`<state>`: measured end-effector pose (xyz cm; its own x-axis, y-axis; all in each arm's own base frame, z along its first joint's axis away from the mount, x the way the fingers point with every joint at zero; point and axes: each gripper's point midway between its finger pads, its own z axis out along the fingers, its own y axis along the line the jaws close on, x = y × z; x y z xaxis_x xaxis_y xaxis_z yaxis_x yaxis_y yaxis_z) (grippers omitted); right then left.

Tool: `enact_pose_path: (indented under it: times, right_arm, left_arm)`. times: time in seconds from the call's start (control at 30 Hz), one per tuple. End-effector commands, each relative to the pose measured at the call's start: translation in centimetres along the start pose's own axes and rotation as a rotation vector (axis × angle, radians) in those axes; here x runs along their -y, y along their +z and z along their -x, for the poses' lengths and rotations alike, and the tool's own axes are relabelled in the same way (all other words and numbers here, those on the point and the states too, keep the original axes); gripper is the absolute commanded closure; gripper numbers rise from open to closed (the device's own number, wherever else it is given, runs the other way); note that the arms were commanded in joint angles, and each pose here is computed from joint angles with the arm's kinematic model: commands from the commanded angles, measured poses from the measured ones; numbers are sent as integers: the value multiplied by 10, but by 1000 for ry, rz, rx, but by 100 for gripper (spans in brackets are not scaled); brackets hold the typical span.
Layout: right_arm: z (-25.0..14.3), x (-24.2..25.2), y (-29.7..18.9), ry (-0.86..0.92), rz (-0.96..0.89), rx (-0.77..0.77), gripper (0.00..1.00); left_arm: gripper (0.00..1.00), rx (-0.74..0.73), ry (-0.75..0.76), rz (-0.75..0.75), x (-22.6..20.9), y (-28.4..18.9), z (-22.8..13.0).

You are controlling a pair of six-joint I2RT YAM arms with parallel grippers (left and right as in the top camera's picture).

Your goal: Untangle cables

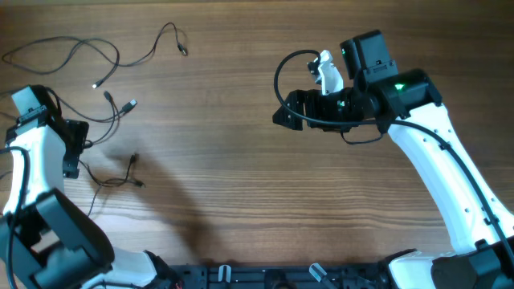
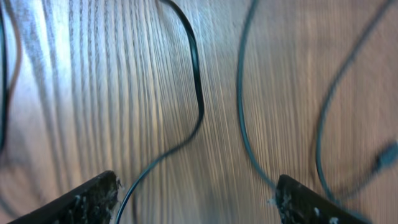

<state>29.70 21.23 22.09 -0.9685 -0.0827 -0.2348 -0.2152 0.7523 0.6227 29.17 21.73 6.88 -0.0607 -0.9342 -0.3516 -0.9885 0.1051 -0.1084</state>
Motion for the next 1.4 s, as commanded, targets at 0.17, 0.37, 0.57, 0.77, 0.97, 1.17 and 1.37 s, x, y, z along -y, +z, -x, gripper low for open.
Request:
enact_pose_path:
  times: [0.17, 0.37, 0.57, 0.77, 0.97, 1.17, 1.37]
  right_arm:
    - [-2, -3, 4, -1, 14, -16, 0]
    - [0, -5, 5, -11, 20, -8, 0]
    - [0, -5, 5, -10, 20, -9, 0]
    - [-2, -6, 6, -11, 19, -16, 0]
    - [-3, -6, 6, -10, 18, -18, 0]
    - [-3, -6, 6, -11, 18, -18, 0]
    - [-2, -6, 6, -13, 18, -17, 0]
  left_arm:
    - [21, 51, -108, 46, -12, 30, 22]
    - [48, 33, -146, 92, -28, 49, 28]
    - [86, 31, -188, 117, -42, 58, 37]
    - [96, 38, -229, 130, -55, 60, 48]
    - [96, 33, -272, 164, -75, 60, 56]
    - [60, 62, -296, 141, -76, 54, 67]
    - [0, 77, -247, 112, -70, 51, 74]
